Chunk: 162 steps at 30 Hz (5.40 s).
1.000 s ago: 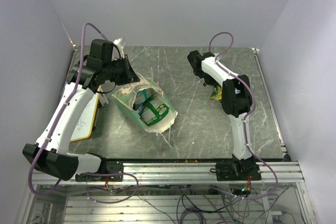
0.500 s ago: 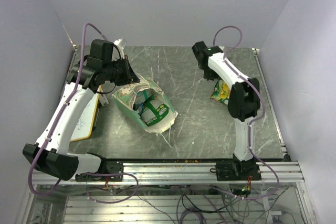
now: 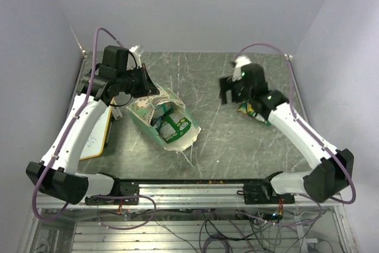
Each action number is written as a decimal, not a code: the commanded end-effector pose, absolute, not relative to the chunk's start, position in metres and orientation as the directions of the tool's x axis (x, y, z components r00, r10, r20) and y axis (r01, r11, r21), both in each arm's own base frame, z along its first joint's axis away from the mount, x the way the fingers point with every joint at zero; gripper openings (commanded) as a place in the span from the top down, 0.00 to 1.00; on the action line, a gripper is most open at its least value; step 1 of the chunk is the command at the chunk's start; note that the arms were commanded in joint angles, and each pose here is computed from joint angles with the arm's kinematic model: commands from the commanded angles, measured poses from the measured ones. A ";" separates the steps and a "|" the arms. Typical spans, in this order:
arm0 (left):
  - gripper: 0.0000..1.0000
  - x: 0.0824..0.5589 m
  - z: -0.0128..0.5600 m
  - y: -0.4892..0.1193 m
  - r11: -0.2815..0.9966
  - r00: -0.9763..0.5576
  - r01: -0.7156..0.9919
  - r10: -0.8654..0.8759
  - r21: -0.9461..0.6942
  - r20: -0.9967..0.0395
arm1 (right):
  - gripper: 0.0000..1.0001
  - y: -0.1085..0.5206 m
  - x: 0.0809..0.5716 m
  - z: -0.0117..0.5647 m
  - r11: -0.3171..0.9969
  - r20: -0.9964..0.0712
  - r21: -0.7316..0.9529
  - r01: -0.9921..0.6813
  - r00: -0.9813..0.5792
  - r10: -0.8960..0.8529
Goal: Take the snacks out of the paper bag
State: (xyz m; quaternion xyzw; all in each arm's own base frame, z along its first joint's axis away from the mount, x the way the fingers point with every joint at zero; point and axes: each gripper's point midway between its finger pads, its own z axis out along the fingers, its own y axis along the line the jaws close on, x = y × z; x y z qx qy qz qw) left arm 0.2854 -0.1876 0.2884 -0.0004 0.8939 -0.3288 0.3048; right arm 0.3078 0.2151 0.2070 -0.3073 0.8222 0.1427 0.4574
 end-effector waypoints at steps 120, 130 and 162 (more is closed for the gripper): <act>0.93 0.306 0.279 -0.195 0.766 -0.832 0.140 -0.253 -0.628 -0.494 | 1.00 0.263 0.169 0.357 0.568 -0.963 0.041 -0.822 -0.183 -0.196; 0.93 0.297 0.291 -0.186 0.770 -0.808 0.158 -0.258 -0.618 -0.529 | 1.00 0.164 0.273 0.390 1.000 -0.985 0.026 0.016 -0.172 0.028; 0.93 0.288 0.305 -0.193 0.743 -0.802 0.223 -0.228 -0.631 -0.552 | 1.00 -0.014 0.368 0.261 0.727 -0.649 -0.574 0.376 -0.751 -0.124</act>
